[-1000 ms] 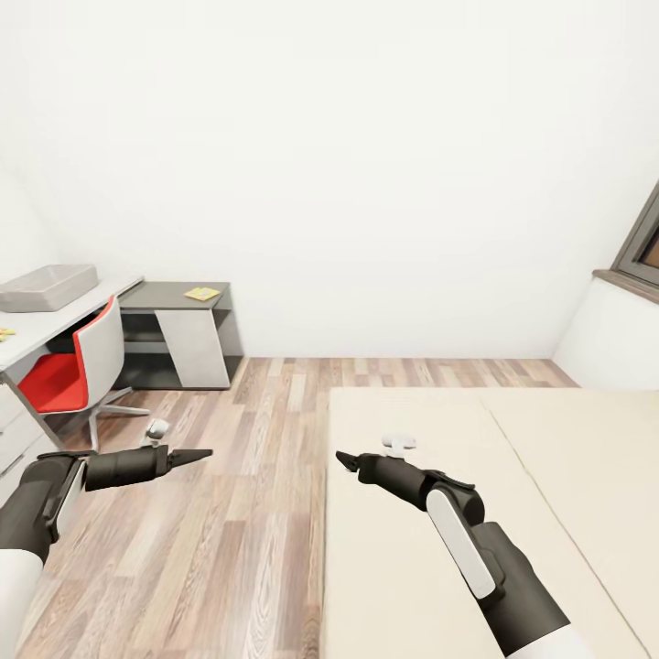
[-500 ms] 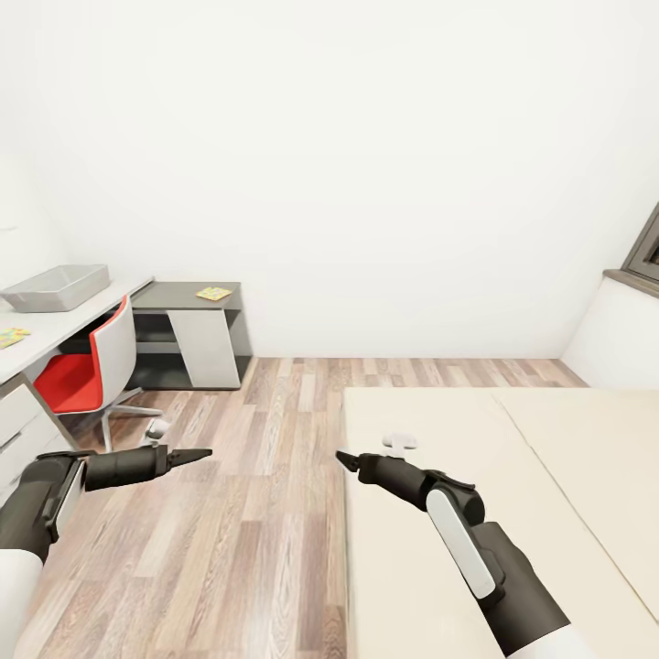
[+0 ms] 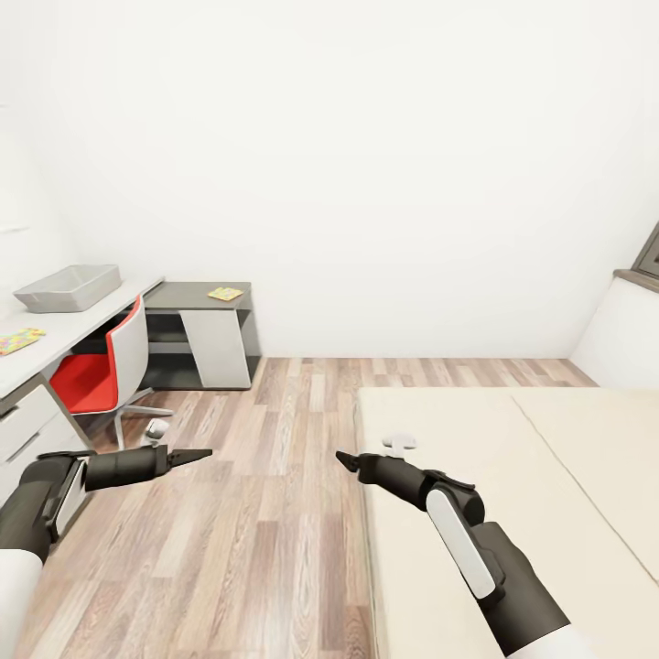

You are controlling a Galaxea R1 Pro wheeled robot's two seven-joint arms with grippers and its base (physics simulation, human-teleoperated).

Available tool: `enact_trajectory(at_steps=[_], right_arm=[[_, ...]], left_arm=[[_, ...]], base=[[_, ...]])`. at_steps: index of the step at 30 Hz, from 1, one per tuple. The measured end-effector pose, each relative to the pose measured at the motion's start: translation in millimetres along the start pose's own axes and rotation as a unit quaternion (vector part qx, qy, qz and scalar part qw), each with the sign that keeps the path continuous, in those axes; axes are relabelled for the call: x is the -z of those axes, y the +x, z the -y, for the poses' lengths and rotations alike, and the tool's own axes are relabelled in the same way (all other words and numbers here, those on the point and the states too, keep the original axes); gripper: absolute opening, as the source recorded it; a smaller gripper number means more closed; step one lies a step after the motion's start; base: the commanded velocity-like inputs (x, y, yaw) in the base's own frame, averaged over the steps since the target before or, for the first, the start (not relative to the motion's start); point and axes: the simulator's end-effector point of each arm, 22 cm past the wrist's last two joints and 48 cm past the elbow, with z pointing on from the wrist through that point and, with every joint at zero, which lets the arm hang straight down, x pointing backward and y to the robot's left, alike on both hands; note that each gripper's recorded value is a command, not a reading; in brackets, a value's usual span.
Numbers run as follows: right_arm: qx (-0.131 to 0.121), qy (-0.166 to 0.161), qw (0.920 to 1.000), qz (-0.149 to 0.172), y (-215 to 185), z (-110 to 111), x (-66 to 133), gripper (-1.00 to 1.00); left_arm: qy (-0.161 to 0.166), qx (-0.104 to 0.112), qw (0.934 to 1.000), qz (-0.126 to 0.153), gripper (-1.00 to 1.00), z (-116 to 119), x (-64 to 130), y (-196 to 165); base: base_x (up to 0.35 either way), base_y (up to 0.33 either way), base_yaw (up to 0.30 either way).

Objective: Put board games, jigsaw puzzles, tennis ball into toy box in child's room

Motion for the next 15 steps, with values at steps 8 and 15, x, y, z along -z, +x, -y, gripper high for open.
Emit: enact_trajectory(at_steps=[8, 15], right_arm=[[0.0, 0.0, 1.0, 0.0, 0.0, 0.2, 0.1, 1.0], [0.0, 0.0, 1.0, 0.0, -0.1, 0.5, 0.2, 1.0]], left_arm=[[0.0, 0.0, 1.0, 0.0, 1.0, 0.2, -0.1, 0.0], [0.0, 0.0, 1.0, 0.0, 1.0, 0.2, 0.0, -0.1]], base=[[0.0, 0.221, 0.0], [0.0, 0.22, 0.0]])
